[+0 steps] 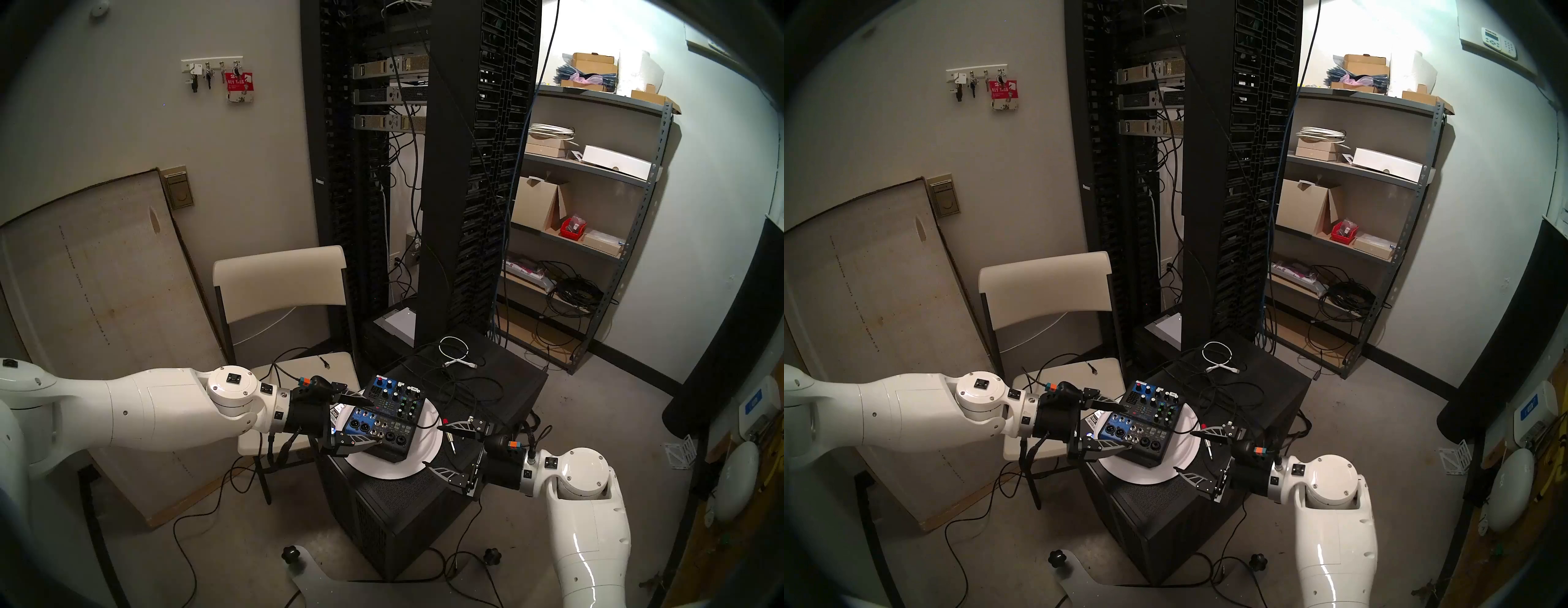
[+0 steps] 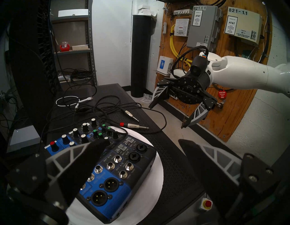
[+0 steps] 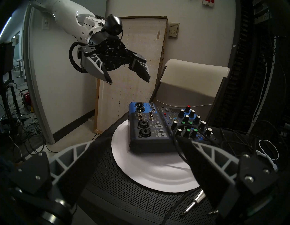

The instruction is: Insert aux cable

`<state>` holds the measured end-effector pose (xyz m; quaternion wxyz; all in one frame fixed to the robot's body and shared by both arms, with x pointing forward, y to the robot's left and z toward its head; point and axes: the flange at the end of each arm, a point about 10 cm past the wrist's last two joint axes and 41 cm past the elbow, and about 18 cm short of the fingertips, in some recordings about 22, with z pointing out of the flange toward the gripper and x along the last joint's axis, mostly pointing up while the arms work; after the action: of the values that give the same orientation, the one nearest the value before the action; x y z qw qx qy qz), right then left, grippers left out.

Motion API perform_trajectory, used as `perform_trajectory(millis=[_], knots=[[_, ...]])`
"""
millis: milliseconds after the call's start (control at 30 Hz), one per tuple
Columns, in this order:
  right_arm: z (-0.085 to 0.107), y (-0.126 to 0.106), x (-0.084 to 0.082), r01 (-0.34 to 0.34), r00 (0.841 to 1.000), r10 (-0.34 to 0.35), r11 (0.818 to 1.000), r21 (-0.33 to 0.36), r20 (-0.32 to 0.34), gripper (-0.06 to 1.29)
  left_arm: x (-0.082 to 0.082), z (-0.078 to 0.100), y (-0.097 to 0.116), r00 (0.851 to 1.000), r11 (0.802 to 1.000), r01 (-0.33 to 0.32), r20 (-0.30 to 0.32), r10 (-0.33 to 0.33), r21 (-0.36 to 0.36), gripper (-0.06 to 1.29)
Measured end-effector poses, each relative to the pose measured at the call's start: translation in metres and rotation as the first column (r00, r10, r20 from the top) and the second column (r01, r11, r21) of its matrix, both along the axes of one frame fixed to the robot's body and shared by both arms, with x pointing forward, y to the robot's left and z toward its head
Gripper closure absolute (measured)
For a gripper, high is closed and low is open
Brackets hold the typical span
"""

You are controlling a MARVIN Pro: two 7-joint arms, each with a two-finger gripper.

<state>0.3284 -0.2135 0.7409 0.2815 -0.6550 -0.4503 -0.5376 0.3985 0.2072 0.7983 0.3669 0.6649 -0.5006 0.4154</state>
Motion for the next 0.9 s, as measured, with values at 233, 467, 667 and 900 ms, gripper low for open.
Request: perform_trajectory(millis=[233,467,667,900], knots=[[-0.0002,-0.0001,-0.0001,0.0,1.0,0.0,1.0,-0.001,-0.001,0.03,-0.0003,-0.0003,0.0,1.0,1.0,0.0,-0.001,0.0,0.0,-0.03],[-0.0003,-0.0001,-0.0002,0.0,1.0,0.0,1.0,-0.001,-0.001,0.03,-0.0005,-0.0006,-0.0001,1.0,1.0,0.001,-0.001,-0.001,0.001,-0.03],[-0.0011,0.0006,-0.0002,0.007,1.0,-0.007,1.0,-0.002,-0.002,0.03,-0.0006,-0.0008,-0.0001,1.0,1.0,0.001,-0.002,-0.001,0.001,-0.03],[-0.0095,0.0045,0.0069,0.125,0.992,-0.125,0.992,0.002,-0.009,0.03,-0.0007,-0.0009,-0.0001,1.0,1.0,0.001,-0.002,-0.001,0.001,-0.03]])
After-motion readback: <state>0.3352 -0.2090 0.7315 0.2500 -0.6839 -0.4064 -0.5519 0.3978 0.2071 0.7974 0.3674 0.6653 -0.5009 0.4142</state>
